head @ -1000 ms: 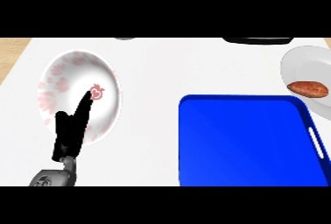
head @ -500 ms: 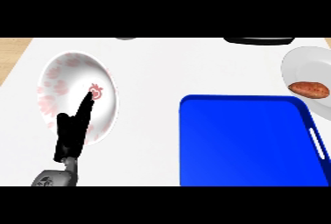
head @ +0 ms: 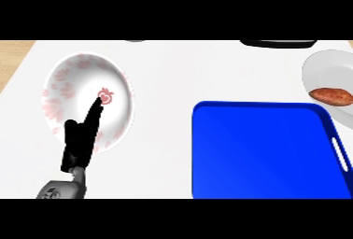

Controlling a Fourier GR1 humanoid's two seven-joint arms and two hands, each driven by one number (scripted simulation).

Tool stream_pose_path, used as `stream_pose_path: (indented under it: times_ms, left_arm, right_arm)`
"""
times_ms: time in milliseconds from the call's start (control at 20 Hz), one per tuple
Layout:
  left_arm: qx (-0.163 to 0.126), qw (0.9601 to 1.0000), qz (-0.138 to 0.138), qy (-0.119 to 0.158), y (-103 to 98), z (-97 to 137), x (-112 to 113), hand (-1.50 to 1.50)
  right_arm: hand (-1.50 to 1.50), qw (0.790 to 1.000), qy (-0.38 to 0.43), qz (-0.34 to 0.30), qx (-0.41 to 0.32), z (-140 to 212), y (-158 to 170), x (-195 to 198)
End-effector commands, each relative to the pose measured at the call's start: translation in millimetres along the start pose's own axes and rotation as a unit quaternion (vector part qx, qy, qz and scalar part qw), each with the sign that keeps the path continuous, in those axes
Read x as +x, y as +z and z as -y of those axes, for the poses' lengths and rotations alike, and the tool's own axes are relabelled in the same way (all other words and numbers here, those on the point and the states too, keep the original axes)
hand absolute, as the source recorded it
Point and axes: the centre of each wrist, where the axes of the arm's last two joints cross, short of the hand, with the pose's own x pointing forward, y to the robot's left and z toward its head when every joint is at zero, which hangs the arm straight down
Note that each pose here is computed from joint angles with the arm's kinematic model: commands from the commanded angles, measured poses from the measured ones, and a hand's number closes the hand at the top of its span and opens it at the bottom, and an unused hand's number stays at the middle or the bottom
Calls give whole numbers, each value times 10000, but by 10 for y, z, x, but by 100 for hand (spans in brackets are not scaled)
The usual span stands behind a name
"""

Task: Pick the sweet potato from the tray and place it in the plate

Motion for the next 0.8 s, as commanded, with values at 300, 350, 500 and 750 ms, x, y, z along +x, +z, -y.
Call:
stream_pose_path:
  times_ms: [300, 350, 500, 750]
  left_arm:
    - [17, 10000, -73, -17, 18, 76, -63, 0]
    - [4, 10000, -32, 19, -33, -100, 18, 0]
    - [-91, 9999, -72, 25, 26, 114, -102, 0]
    - [-41, 10000, -30, -26, 46, 16, -54, 0]
  right_arm:
    - [-150, 9996, 210, -136, -154, -9, 79, -85]
    - [-150, 9992, 280, -133, -242, 171, 190, -72]
    - [-150, 9991, 284, -188, -261, 167, 173, -60]
    - [-150, 9980, 402, -315, -379, 248, 302, -121]
